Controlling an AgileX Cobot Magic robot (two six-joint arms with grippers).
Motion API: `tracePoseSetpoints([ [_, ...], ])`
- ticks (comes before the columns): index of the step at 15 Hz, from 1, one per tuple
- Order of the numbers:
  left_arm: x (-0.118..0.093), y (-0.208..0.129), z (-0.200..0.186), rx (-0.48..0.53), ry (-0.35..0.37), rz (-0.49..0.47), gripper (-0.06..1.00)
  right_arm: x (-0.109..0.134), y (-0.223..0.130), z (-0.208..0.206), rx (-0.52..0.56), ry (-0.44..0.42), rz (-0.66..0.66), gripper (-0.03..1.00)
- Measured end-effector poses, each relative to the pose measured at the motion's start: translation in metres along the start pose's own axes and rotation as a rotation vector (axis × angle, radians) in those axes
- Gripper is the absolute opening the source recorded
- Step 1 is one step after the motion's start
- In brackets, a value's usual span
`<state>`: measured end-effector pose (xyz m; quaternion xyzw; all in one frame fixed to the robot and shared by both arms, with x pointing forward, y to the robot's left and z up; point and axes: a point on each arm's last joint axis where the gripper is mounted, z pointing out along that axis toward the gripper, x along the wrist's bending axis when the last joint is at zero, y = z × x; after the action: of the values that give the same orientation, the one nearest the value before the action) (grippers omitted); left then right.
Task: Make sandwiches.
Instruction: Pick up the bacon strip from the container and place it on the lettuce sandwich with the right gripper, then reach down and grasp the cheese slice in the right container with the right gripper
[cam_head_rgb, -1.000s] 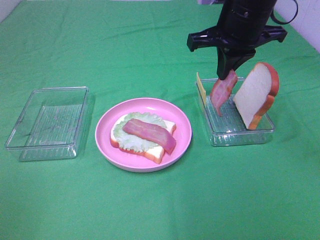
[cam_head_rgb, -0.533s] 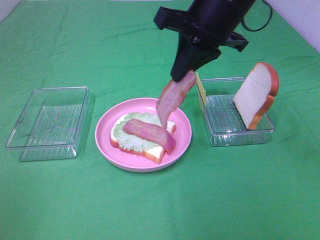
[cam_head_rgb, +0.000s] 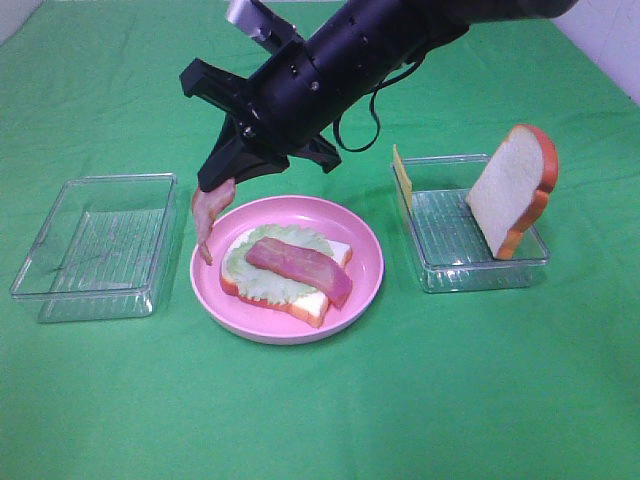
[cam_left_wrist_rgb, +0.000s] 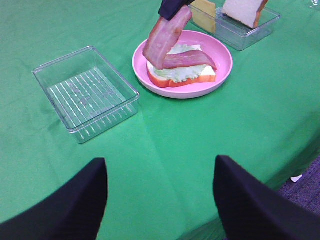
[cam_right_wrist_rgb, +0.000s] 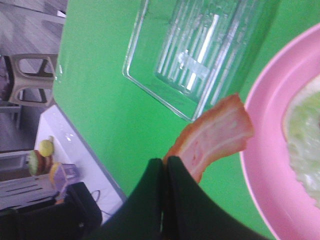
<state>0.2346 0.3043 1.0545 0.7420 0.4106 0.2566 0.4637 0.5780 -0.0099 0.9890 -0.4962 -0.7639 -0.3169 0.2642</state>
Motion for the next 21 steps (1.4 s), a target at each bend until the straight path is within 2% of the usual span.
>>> tracePoseSetpoints([
  [1, 0.0, 0.0, 0.0, 0.0, 0.0, 0.0, 0.59, -0.003, 0.002, 0.007, -0.007, 0.039, 0.011, 0.0],
  [3, 0.0, 0.0, 0.0, 0.0, 0.0, 0.0, 0.59, -0.013, 0.002, 0.017, 0.006, 0.031, 0.01, 0.0],
  [6, 0.0, 0.0, 0.0, 0.0, 0.0, 0.0, 0.59, -0.024, 0.002, 0.018, 0.004, -0.078, -0.006, 0.0],
  [12, 0.0, 0.0, 0.0, 0.0, 0.0, 0.0, 0.59, -0.051, 0.002, 0.012, -0.011, -0.374, 0.032, 0.01],
  [13, 0.0, 0.0, 0.0, 0.0, 0.0, 0.0, 0.59, -0.053, 0.002, 0.012, -0.011, -0.395, 0.034, 0.03],
  [15, 0.0, 0.0, 0.0, 0.0, 0.0, 0.0, 0.59, -0.055, 0.003, 0.011, -0.02, -0.426, 0.029, 0.16],
  [17, 0.0, 0.0, 0.0, 0.0, 0.0, 0.0, 0.59, -0.059, 0.004, 0.009, -0.026, -0.466, 0.01, 0.38],
  [20, 0.0, 0.0, 0.0, 0.0, 0.0, 0.0, 0.59, -0.057, 0.004, 0.006, -0.03, -0.481, -0.004, 0.6],
  [21, 0.0, 0.0, 0.0, 0.0, 0.0, 0.0, 0.59, -0.049, 0.005, -0.004, -0.044, -0.486, -0.026, 0.65],
])
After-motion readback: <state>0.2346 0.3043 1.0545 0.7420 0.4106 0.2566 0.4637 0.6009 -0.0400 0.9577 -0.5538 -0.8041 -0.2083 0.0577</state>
